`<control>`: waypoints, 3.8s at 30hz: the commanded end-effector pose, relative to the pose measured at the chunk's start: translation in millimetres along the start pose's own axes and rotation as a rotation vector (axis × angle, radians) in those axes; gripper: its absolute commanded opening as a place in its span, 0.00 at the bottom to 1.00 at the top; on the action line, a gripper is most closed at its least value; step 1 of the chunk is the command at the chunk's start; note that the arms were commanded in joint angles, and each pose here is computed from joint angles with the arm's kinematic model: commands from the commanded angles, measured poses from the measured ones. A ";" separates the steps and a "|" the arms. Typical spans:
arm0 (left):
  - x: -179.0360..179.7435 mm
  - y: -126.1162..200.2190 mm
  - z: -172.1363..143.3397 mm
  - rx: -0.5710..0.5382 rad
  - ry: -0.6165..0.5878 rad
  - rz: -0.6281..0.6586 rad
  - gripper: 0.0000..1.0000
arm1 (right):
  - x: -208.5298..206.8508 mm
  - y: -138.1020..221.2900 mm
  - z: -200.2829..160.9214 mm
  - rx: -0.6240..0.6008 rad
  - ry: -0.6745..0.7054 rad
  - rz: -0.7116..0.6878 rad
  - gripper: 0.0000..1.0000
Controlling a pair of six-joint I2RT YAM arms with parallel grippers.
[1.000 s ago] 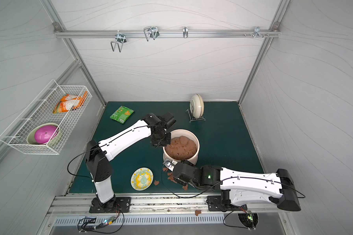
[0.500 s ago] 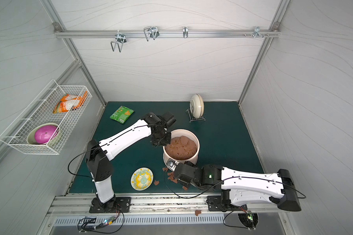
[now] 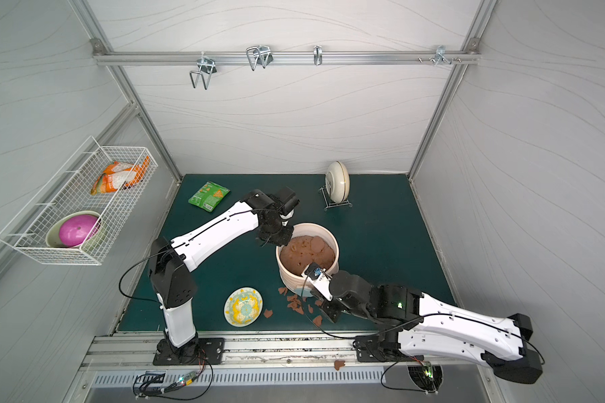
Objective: Scrub the dried mud off the ceramic pot
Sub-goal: Place the brush at the center of the board, then reset both arms
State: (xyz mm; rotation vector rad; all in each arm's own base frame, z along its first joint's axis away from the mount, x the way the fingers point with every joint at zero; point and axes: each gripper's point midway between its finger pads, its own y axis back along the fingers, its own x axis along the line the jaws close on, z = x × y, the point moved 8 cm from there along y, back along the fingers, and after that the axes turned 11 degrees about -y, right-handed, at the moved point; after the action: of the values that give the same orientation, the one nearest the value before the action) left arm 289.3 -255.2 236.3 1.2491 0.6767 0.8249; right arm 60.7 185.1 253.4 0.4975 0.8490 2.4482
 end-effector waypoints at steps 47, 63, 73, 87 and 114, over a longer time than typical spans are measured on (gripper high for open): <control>23.2 63.0 16.5 -0.431 -0.143 -0.104 0.78 | -179.8 -5.4 -8.2 -0.323 -0.882 -0.305 0.00; 91.4 41.4 -16.9 -0.575 0.167 -0.104 0.98 | -242.6 -49.4 -24.5 -0.355 -1.127 -0.174 0.00; 103.3 20.9 -25.6 -0.555 0.212 -0.089 1.00 | -248.2 -56.2 -50.0 -0.259 -1.187 -0.205 0.18; 129.6 2.7 -46.1 -0.554 0.267 0.145 1.00 | -231.1 -22.9 -80.4 -0.206 -1.236 -0.470 0.99; 233.9 -62.8 -105.8 -0.770 0.302 0.344 1.00 | -335.4 -36.2 -43.7 -0.479 -0.617 -0.819 0.99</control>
State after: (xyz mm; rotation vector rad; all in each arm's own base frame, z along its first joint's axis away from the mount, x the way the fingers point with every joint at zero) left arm 330.4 -14.2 148.5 0.6131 0.4044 1.4193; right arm 308.9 -0.2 123.4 0.6788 0.2377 1.4088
